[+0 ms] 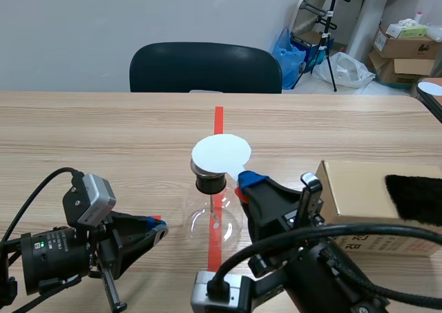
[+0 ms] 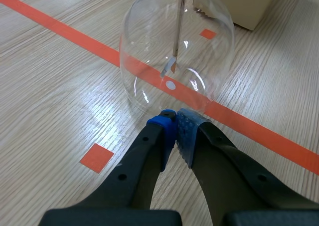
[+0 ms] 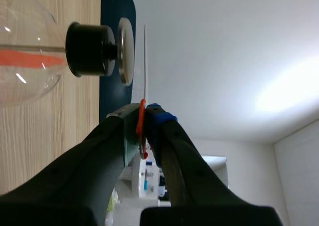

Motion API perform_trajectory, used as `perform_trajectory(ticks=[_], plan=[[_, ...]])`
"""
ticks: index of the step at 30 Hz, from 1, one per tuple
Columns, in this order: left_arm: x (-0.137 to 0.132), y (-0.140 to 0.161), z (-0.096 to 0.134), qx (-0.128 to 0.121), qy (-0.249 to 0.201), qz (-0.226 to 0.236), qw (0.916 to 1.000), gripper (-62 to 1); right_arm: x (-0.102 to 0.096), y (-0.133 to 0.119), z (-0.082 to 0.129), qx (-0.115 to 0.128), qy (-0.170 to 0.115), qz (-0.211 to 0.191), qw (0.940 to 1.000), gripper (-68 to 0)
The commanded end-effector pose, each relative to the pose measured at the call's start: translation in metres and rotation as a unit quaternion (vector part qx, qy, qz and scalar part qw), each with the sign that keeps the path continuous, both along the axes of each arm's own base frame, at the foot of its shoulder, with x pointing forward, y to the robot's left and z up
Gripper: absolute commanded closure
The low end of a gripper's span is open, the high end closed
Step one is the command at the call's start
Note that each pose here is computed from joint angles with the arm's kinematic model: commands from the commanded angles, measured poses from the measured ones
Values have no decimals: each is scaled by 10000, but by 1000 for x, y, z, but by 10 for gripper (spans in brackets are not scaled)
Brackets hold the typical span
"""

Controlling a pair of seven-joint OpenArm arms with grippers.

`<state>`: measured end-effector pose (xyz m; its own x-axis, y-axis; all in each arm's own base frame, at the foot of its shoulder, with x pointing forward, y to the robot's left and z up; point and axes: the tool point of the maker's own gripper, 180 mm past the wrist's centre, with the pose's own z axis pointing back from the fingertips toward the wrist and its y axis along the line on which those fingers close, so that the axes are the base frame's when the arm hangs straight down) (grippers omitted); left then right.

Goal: Do the electroscope experiment

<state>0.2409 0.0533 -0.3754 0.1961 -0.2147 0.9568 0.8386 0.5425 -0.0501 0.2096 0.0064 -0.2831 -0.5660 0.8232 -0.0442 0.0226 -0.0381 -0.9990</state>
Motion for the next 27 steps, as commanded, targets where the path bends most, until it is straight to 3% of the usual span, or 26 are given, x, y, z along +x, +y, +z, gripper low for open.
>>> perform_trajectory(ticks=[1,27], plan=[[6,-4,11,-170,-138,17,9998,-31,4,2,12,51,-196,67,9998,-10],[6,-4,11,-170,-138,17,9998,-31,1,5,11,46,-192,178,9996,-10]])
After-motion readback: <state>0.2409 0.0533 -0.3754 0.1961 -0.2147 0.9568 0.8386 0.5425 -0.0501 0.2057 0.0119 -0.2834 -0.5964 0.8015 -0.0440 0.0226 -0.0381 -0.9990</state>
